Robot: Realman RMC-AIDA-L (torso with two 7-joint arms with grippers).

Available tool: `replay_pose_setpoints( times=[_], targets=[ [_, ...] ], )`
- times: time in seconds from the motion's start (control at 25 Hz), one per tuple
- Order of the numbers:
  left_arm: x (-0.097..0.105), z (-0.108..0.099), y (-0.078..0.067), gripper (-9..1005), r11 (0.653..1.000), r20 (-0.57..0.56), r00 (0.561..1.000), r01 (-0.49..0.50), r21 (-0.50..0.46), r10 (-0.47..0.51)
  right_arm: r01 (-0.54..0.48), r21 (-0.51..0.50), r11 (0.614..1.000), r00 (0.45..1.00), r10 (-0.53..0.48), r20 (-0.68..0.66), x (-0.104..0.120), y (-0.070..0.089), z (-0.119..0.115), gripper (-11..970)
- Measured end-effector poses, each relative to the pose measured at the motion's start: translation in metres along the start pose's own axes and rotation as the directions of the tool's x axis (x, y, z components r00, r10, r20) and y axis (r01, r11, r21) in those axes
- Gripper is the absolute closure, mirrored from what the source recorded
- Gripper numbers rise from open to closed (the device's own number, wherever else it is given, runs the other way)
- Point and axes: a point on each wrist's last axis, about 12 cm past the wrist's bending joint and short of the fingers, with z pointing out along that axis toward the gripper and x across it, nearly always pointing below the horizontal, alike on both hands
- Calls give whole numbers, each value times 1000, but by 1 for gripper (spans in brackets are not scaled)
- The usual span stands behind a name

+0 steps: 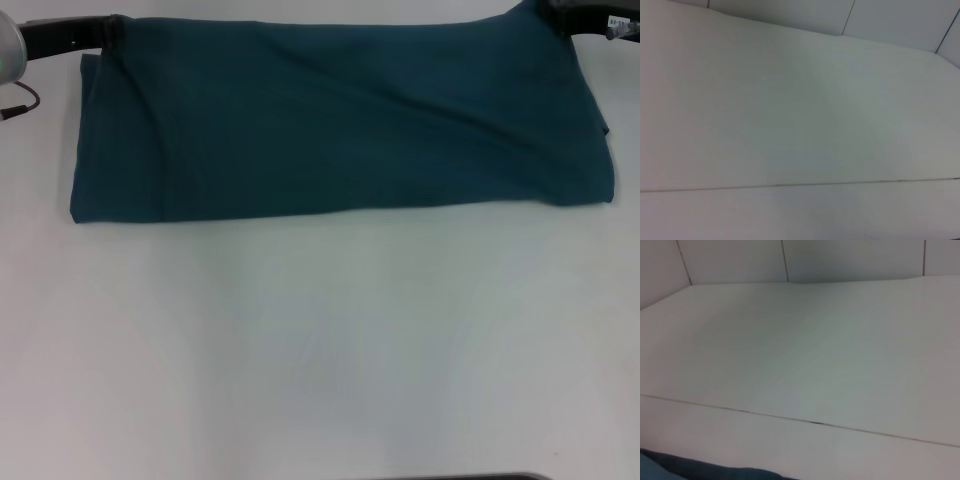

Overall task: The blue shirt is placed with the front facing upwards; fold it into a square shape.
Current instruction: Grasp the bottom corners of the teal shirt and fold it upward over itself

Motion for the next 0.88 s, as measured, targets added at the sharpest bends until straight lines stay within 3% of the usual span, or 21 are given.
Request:
replay_pose_setpoints(
  times=[0.44, 0.68, 0.88],
  targets=[
    [3, 8, -8, 997, 999, 9, 1000, -15, -33, 15, 58, 52, 997, 998, -56, -32, 0, 3, 10, 814],
    [5, 13, -10, 932, 996, 30, 999, -19, -90, 21, 60, 154, 986, 998, -57, -22, -3, -5, 13, 807],
    [7, 12, -6, 877, 991, 52, 999, 4, -134, 3, 43, 211, 977, 999, -45, 5, -6, -16, 7, 702]
  ],
)
